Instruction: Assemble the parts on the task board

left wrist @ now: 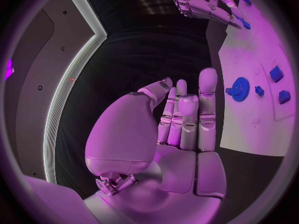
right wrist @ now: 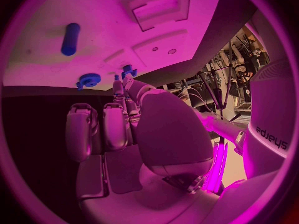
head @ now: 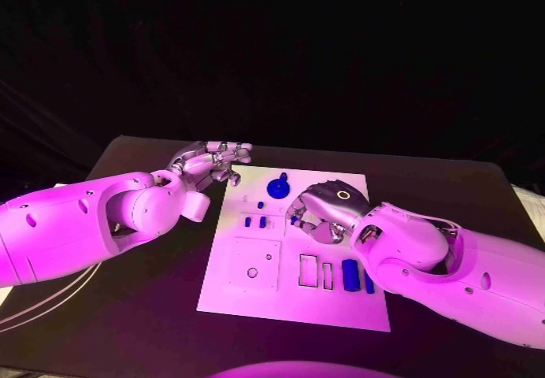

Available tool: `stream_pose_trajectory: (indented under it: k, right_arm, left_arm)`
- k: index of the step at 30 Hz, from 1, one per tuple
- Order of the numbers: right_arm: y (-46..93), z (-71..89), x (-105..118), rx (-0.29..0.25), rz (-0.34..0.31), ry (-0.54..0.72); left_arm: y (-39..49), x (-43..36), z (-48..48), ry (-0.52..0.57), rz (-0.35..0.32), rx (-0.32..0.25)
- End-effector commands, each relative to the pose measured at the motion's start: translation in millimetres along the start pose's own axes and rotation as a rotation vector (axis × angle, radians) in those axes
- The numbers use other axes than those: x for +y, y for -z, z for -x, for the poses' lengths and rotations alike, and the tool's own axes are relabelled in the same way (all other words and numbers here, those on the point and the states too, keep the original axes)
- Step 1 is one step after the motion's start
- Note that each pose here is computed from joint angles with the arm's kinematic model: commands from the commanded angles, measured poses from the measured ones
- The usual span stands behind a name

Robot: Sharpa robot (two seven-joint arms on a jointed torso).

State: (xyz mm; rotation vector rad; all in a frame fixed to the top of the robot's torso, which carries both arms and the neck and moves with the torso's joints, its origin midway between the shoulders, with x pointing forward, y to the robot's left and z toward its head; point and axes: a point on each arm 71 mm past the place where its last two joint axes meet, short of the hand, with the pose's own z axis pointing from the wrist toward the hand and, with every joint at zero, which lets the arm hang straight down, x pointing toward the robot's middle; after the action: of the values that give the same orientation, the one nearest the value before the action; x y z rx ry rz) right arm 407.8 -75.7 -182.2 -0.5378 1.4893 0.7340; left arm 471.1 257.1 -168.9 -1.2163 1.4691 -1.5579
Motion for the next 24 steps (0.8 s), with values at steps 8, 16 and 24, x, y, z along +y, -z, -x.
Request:
stream_pose_trajectory:
  k: [8, 16, 24]
  right_arm:
    - [-6.8, -25.1, 24.2, 0.054, 0.065, -0.063]
    - [-10.3, -37.8, 31.0, 0.086, 0.078, -0.078]
    - [-13.7, -45.3, 32.9, 0.108, 0.078, -0.079]
  left_arm:
    - [-0.4, -0.9, -3.8, 0.004, -0.011, 0.026]
    - [-0.5, -0.9, -4.3, 0.005, -0.011, 0.027]
    - [-0.6, -0.8, -4.7, 0.005, -0.01, 0.029]
